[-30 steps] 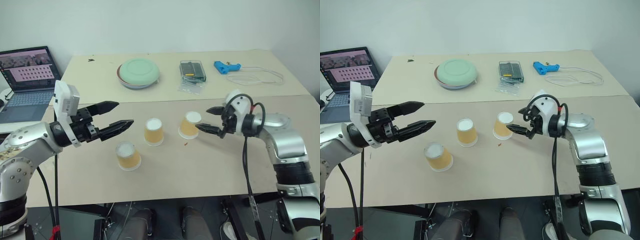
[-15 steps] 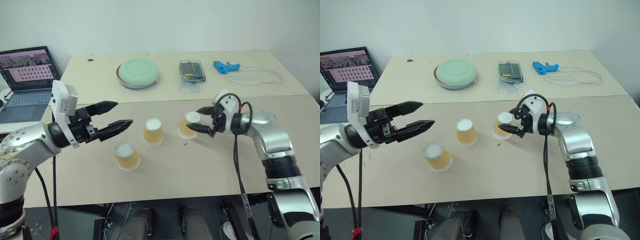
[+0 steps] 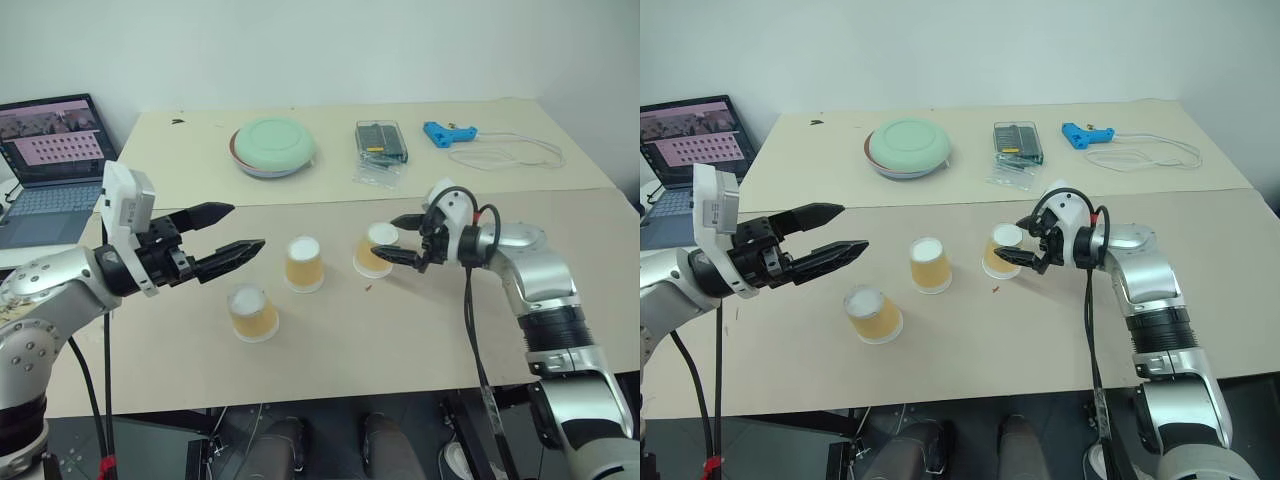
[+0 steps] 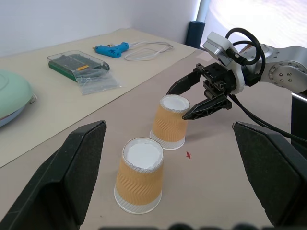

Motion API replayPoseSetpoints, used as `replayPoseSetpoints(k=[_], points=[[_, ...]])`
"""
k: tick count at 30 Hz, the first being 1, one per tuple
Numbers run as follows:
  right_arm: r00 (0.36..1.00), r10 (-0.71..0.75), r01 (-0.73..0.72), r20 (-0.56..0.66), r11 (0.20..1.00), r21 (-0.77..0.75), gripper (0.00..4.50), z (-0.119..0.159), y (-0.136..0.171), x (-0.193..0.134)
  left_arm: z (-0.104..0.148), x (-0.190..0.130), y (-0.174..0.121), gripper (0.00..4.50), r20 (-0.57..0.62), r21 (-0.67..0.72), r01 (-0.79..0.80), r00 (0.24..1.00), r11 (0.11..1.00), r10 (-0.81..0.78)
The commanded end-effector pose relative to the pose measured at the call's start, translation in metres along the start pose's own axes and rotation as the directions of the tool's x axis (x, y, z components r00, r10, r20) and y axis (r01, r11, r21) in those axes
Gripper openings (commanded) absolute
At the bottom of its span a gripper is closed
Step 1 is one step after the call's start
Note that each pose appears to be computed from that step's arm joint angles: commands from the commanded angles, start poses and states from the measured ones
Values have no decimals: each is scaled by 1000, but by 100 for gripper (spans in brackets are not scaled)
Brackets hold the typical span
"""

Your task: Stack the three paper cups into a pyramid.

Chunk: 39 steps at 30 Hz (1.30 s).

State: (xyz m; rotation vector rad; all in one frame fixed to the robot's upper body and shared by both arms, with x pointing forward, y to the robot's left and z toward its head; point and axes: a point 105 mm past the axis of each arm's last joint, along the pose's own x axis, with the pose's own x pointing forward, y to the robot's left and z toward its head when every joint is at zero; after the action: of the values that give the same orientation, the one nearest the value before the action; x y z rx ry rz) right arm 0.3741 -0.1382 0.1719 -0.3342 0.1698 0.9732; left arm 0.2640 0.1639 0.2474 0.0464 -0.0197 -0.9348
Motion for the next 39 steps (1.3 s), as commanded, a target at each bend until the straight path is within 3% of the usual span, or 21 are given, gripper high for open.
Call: replayPoseSetpoints(k=[1, 3, 9, 16, 25, 39], points=[[999, 13, -10, 53, 998, -57, 300, 21, 1, -1, 9, -3, -2, 450, 16, 38, -5, 1000, 999, 4], [999, 11, -8, 52, 998, -57, 265, 21, 0, -1, 10, -4, -2, 450, 18, 39, -4, 1000, 999, 4], [999, -1, 4, 53, 998, -61, 263, 22, -2, 0, 9, -4, -2, 450, 14, 38, -5, 1000, 999, 4], [982, 139, -122, 128, 983, -134, 263, 58, 22, 10, 9, -2, -1, 450, 11, 40, 0, 1000, 999, -1], [969, 241, -228, 59, 958, -174, 263, 48, 38, 25, 12, -1, -2, 450, 15, 43, 8, 1000, 999, -9], [962, 274, -267, 20, 949, -165, 263, 31, 46, 33, 13, -4, -3, 450, 7, 44, 6, 1000, 999, -6]])
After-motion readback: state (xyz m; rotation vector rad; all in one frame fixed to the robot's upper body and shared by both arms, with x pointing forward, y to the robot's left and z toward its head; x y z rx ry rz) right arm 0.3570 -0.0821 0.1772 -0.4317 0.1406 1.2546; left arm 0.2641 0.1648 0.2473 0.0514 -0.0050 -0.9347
